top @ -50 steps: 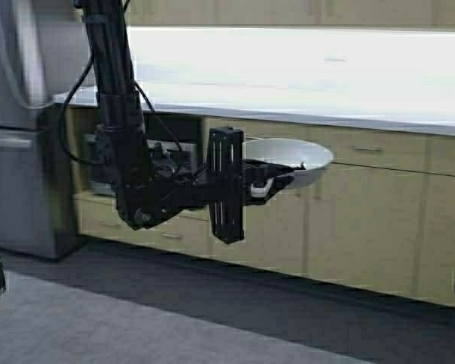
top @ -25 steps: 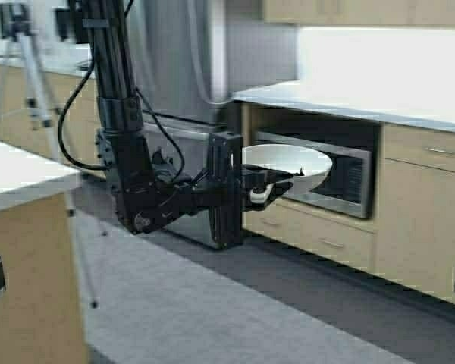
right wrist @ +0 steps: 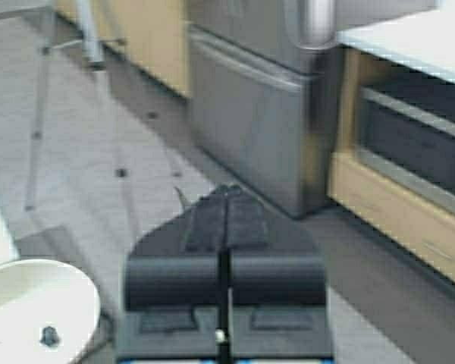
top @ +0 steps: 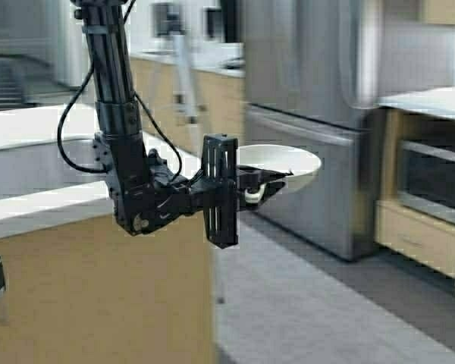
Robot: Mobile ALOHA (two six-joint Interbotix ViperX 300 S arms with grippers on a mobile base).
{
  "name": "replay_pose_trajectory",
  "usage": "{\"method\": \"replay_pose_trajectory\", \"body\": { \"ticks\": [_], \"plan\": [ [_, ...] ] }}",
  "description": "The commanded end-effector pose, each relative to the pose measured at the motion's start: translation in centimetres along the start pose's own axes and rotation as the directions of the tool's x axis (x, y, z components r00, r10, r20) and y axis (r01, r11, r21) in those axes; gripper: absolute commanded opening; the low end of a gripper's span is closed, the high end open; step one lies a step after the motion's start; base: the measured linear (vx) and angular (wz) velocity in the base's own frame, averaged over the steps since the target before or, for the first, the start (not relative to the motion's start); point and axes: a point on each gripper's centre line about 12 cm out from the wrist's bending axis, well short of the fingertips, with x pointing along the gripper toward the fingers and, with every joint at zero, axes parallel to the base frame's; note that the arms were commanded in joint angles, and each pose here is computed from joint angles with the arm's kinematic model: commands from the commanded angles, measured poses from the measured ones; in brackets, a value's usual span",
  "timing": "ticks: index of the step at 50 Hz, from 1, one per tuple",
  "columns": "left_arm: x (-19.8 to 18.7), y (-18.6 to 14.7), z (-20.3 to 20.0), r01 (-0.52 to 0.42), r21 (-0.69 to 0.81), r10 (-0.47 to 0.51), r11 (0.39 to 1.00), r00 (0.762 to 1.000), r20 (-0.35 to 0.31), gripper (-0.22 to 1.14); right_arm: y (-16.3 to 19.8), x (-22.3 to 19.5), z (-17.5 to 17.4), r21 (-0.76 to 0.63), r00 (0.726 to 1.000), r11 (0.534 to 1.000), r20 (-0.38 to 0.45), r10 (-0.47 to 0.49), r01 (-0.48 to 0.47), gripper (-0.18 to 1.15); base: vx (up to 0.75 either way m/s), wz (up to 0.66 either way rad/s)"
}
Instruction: Wash the pan
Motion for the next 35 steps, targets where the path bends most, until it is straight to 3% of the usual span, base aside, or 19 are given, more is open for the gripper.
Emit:
{"method": "replay_pose_trajectory", "body": {
  "ticks": [1, 35],
  "plan": [
    [0.7, -1.8, -0.2, 0.058, 0.015, -0.058, 0.998, 0.998, -0.020, 0.02, 0.0, 0.2, 0.7, -0.003, 1.000, 1.000, 0.020, 0.000, 0.000, 0.05, 0.13, 0.57],
    [-1.3, -2.6, -0.9, 0.037, 0.007, -0.037, 0.999, 0.999, -0.029, 0.02, 0.0, 0.5, 0.2, 0.000, 1.000, 1.000, 0.005, 0.000, 0.000, 0.05, 0.14, 0.57]
  ]
}}
